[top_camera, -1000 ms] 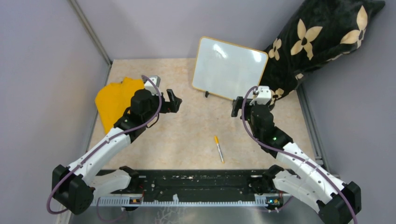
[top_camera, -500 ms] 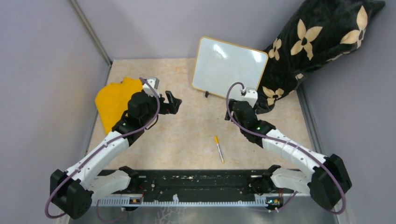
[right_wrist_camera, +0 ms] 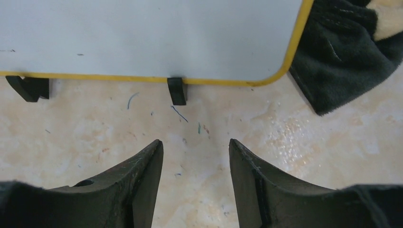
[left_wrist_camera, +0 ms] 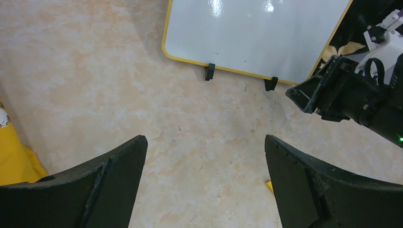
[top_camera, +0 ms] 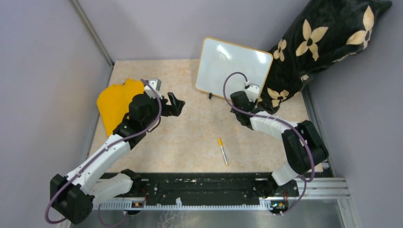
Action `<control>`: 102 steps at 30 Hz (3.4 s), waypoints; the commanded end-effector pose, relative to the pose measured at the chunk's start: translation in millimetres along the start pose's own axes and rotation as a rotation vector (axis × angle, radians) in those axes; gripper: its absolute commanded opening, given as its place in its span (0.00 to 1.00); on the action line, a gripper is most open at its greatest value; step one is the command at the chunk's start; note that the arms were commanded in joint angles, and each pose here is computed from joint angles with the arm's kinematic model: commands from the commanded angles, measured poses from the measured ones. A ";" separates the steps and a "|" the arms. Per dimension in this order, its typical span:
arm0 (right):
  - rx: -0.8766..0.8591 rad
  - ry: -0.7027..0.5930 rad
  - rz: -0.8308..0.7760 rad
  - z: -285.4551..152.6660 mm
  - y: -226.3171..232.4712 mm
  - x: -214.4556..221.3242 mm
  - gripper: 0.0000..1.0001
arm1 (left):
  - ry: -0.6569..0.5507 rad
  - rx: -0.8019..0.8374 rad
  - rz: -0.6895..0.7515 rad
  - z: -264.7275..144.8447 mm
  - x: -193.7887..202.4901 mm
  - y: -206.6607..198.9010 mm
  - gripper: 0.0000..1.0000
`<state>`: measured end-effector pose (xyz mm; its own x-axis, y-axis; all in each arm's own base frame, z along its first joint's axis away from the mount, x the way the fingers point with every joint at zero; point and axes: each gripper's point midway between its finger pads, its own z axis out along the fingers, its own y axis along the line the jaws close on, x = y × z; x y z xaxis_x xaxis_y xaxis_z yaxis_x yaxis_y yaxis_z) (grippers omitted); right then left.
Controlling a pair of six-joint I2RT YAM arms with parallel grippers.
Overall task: Write a sentence on the whiteboard
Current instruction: Move the whiteboard stand to the center of the board.
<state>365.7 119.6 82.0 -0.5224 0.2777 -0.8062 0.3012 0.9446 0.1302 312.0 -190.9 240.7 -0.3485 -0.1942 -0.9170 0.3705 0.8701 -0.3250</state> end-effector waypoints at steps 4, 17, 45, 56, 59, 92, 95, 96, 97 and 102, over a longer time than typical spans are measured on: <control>0.005 -0.059 0.045 26.1 17.6 -32.3 0.49 | -0.027 0.050 -0.016 -5.1 -12.2 -12.4 0.99; -0.001 -0.040 0.018 53.2 34.6 -28.7 0.43 | -0.029 0.054 -0.016 -5.2 -12.3 -13.0 0.99; 0.013 0.035 -0.052 82.4 30.1 -8.1 0.00 | -0.013 0.042 -0.014 -0.6 -7.0 -10.3 0.99; -0.083 0.037 -0.198 55.5 36.7 7.3 0.00 | -0.015 0.050 -0.018 -1.3 -7.7 -11.7 0.99; -0.115 0.024 -0.265 42.6 42.9 14.5 0.00 | -0.009 0.050 -0.017 -0.6 -5.6 -11.6 0.99; -0.436 0.128 -0.378 -44.8 45.5 78.8 0.00 | -0.037 0.054 -0.015 -5.9 -11.0 -12.0 0.99; -0.431 0.137 -0.360 -45.7 44.4 82.8 0.00 | -0.033 0.054 -0.017 -4.8 -9.9 -11.8 0.99; -0.424 0.138 -0.354 -45.3 43.6 83.6 0.00 | -0.030 0.053 -0.016 -4.3 -8.9 -11.6 0.99; -0.418 0.139 -0.349 -44.6 43.0 84.3 0.00 | -0.030 0.052 -0.015 -4.3 -8.8 -11.4 0.99; -0.409 0.148 -0.345 -42.6 41.8 87.7 0.00 | -0.028 0.043 -0.013 -3.5 -7.8 -9.5 0.99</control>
<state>296.1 176.9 28.9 -0.6758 -0.1141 -0.7282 -0.2182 0.9746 0.0498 306.6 -194.6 248.1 -0.3479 -0.2139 -0.9128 0.3942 0.8500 -0.3495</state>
